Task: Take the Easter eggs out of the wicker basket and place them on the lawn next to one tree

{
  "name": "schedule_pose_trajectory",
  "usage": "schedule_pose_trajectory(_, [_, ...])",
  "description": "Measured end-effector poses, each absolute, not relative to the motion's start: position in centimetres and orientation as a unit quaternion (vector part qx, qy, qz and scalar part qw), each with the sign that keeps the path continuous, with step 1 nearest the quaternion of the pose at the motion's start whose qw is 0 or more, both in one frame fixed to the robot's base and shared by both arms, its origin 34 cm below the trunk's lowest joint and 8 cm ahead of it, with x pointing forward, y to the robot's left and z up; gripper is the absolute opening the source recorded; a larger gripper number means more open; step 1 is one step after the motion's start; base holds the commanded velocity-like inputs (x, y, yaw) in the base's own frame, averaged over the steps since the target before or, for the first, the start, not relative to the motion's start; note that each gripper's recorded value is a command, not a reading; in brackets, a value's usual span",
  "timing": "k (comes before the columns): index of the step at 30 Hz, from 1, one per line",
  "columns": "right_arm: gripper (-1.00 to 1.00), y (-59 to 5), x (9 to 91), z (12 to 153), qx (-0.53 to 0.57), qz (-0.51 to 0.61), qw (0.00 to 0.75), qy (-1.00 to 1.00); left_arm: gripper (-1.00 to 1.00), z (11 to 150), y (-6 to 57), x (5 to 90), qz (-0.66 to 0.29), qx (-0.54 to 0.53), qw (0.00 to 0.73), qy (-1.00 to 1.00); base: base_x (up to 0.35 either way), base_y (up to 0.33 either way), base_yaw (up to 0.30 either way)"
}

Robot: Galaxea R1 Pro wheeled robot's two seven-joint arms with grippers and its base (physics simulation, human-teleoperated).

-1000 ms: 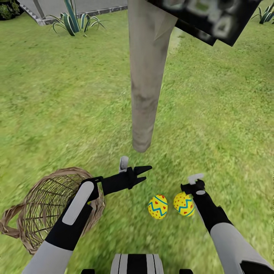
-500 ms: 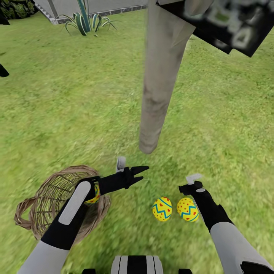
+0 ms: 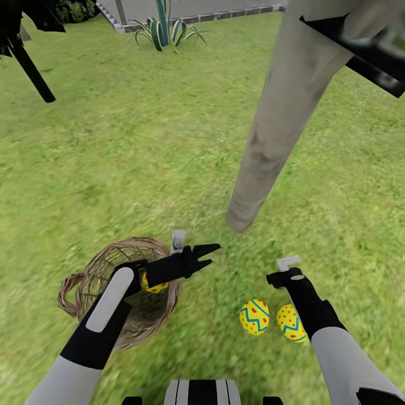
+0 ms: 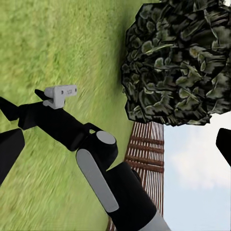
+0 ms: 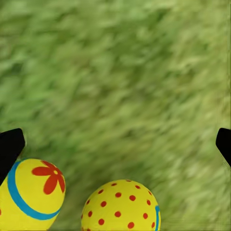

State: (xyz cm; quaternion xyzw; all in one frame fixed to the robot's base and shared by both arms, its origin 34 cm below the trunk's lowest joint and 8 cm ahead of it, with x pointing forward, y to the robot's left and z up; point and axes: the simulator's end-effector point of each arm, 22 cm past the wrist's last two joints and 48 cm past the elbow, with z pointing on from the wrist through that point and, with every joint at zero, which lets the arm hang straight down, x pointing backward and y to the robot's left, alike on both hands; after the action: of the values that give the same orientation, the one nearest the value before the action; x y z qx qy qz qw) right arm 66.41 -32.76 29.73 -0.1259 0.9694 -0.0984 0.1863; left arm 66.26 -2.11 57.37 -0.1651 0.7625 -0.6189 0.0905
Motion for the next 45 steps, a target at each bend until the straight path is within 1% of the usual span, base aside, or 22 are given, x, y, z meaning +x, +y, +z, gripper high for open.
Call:
schedule_pose_trajectory(9, [1.00,-32.6,66.6,31.5,-0.127,-0.095,0.184,0.970,1.00,59.4,-2.4,66.6,-0.621,-0.165,0.090,0.761,0.000,0.000,0.289])
schedule_pose_trajectory(17, [1.00,-31.3,66.6,32.8,-0.131,-0.065,0.180,0.973,1.00,61.2,-2.6,66.8,-0.623,-0.165,0.089,0.759,0.000,0.000,0.289])
schedule_pose_trajectory(32, [1.00,-31.3,67.7,36.3,-0.131,-0.065,0.187,0.971,1.00,64.5,-2.8,67.4,-0.625,-0.161,0.090,0.759,0.000,0.000,0.289])
schedule_pose_trajectory(38, [1.00,-31.2,67.1,37.4,-0.126,-0.056,0.166,0.976,1.00,65.7,-2.8,67.6,-0.625,-0.160,0.091,0.759,0.000,0.000,0.285])
schedule_pose_trajectory(45, [1.00,-31.1,67.0,38.6,-0.128,-0.051,0.162,0.977,1.00,67.1,-2.9,67.8,-0.625,-0.159,0.091,0.759,0.000,0.000,0.051])
